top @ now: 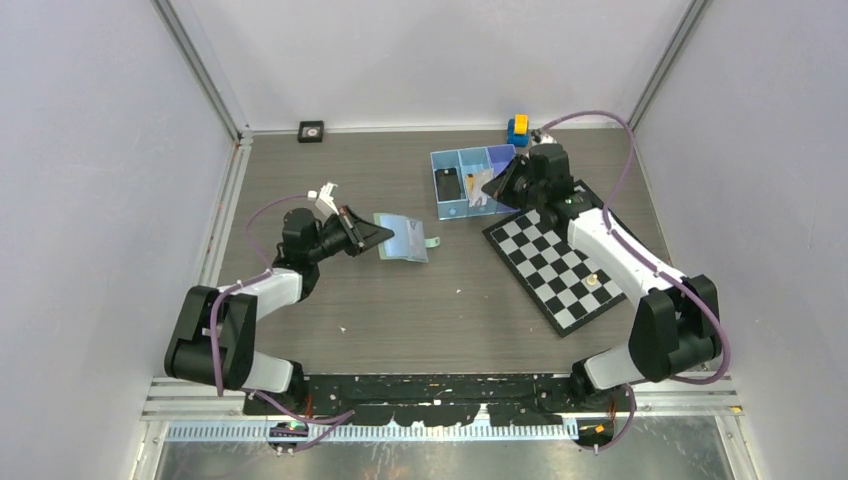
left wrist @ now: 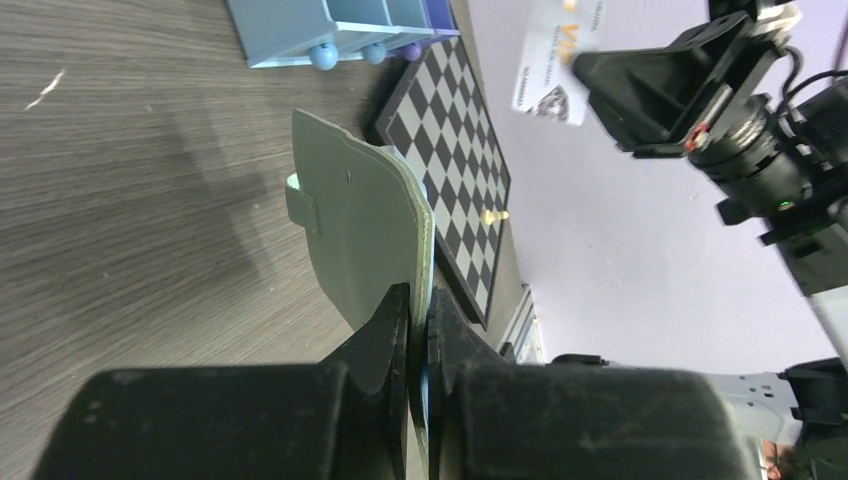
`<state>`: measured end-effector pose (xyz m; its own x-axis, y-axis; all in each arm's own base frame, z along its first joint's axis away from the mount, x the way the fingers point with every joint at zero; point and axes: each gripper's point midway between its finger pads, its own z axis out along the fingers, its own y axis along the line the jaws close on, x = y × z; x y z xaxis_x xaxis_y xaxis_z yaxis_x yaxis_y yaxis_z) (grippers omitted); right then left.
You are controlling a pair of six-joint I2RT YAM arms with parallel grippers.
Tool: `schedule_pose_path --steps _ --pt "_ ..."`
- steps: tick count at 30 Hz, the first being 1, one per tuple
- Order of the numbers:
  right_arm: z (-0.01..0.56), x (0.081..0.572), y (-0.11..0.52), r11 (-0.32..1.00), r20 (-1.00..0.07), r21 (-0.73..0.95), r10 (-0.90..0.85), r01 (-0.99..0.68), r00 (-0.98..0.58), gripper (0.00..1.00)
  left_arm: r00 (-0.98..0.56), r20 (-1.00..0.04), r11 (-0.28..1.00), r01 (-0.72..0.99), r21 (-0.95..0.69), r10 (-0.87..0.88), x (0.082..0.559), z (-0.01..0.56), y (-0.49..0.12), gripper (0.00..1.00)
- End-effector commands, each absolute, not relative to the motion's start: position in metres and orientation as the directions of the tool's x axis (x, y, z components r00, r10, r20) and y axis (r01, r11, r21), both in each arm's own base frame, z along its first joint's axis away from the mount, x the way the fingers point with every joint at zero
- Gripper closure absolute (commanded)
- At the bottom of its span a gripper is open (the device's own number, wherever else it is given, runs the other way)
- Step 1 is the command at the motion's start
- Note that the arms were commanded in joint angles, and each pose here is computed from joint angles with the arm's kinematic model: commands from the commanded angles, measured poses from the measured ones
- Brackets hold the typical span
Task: Take the credit cards out of the card holder
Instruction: Move the storage box to the center of the board.
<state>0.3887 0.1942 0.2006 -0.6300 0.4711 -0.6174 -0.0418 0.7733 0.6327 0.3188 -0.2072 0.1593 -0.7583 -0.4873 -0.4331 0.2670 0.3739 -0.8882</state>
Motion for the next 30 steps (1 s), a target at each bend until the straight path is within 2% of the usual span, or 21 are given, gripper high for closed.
schedule_pose_path --steps 1,10,16,30 --pt "0.216 0.406 0.166 0.859 -0.681 0.513 0.4 -0.008 -0.613 1.0 -0.712 -0.515 0.435 0.317 -0.843 -0.478 0.323 0.172 -0.204 1.0" --pt "0.248 0.443 0.148 0.85 -0.703 0.525 0.41 -0.035 -0.581 0.99 -0.71 -0.519 0.462 0.3 -0.834 -0.476 0.321 0.165 -0.208 1.0" --pt "0.239 0.466 0.149 0.892 -0.72 0.446 0.311 -0.07 -0.621 1.0 -0.725 -0.507 0.453 0.297 -0.841 -0.465 0.32 0.164 -0.215 1.0" --pt "0.158 0.514 0.164 0.915 -0.664 0.387 0.194 -0.11 -0.722 0.99 -0.712 -0.518 0.458 0.303 -0.836 -0.474 0.317 0.171 -0.213 1.0"
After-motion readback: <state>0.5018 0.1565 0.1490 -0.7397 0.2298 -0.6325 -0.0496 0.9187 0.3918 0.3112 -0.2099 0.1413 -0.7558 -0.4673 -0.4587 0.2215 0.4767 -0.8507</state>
